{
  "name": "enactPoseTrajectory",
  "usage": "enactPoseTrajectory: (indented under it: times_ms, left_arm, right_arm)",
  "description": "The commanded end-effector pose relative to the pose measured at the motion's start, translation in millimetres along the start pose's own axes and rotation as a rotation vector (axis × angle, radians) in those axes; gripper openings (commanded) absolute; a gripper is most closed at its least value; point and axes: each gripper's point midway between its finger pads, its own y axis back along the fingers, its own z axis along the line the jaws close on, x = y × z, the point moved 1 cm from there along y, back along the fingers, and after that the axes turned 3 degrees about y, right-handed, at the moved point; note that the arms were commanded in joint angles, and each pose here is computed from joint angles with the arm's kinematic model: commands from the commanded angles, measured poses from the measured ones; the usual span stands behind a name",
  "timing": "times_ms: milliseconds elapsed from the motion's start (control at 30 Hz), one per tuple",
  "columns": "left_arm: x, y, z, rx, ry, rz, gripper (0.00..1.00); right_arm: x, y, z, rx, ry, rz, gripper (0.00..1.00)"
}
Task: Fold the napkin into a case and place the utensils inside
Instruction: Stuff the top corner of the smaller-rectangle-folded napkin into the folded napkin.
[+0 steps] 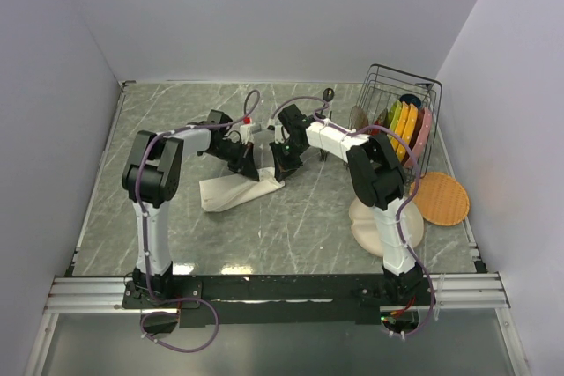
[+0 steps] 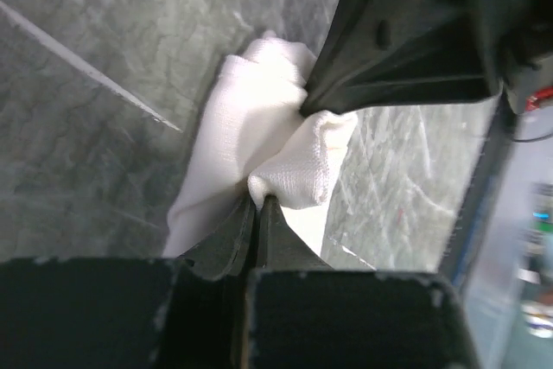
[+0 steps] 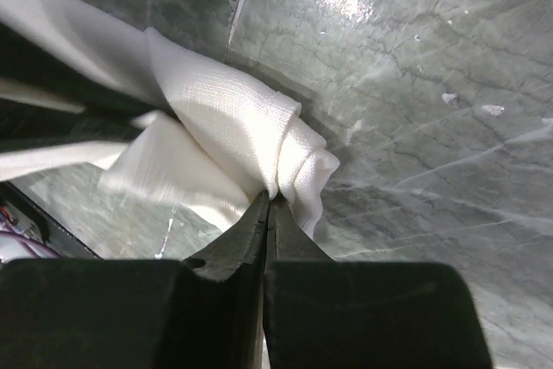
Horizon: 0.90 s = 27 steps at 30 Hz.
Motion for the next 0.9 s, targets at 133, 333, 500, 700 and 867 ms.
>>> enactPoseTrajectory:
  times_ms: [133, 333, 500, 700, 867]
  left_arm:
    - [8.5, -3.4, 6.0, 0.102, 0.102, 0.043, 0.01]
    - [17.0, -4.5, 11.0, 0.103, 0.124, 0.065, 0.01]
    - [18.7, -6.8, 13.6, 0.106, 0.149, 0.067, 0.01]
    - [23.5, -6.3, 21.1, 0.109, 0.175, 0.079, 0.01]
    - [26.4, -6.0, 24.9, 0.119, 0.192, 0.084, 0.01]
  right_arm:
    - [-1.3, -6.2, -7.1, 0.026, 0.049, -0.001, 0.14]
    - [-10.6, 7.5, 4.5, -0.008, 0.081, -0.039, 0.30]
    - [-15.9, 16.6, 7.1, -0.002, 0.120, -0.065, 0.35]
    - [-12.4, 31.5, 9.4, -0.005, 0.166, -0.084, 0.39]
    - [-22.1, 51.4, 23.4, -0.036, 0.236, -0.151, 0.39]
